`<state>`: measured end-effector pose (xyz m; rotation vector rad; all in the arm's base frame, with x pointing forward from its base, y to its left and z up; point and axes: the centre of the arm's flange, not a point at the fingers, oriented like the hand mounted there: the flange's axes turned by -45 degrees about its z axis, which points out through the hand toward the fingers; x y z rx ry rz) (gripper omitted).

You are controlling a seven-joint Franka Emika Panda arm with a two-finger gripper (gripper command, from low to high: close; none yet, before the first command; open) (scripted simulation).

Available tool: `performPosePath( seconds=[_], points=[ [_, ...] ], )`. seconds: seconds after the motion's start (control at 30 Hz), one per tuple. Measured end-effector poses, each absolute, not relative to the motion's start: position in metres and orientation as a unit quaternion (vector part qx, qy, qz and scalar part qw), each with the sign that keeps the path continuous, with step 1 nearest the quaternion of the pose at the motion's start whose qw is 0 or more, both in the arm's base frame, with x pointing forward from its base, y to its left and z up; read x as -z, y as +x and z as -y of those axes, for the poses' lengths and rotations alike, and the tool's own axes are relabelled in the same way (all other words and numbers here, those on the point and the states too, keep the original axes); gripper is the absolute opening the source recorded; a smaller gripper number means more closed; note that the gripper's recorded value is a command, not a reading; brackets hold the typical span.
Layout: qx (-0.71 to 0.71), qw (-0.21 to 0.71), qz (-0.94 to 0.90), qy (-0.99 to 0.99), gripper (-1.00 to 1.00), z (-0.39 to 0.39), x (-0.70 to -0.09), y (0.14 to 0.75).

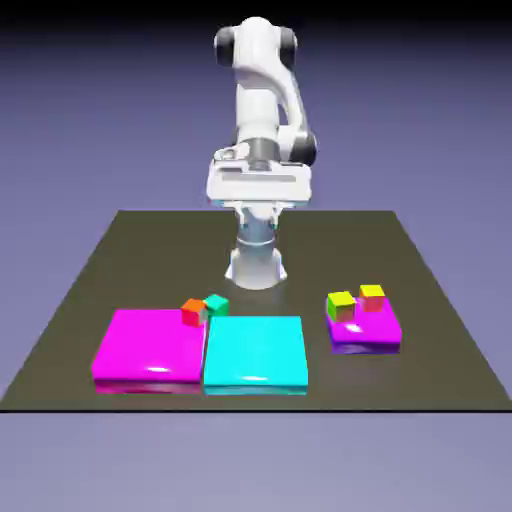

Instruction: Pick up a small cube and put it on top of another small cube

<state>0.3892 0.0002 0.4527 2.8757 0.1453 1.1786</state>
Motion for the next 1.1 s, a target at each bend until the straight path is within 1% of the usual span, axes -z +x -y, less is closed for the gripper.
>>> performPosePath(
  seconds=[0.27, 0.53, 0.8, 1.1],
  points=[
    [-0.312, 0.061, -0.188, 0.929, 0.0, 0.028, -0.415, 0.386],
    [-0.241, 0.084, -0.332, 0.908, 0.0, 0.053, -0.377, 0.377],
    [-0.173, 0.083, -0.474, 0.859, 0.0, 0.075, -0.339, 0.363],
    [-0.106, 0.056, -0.622, 0.773, 0.0, 0.096, -0.298, 0.342]
  ],
)
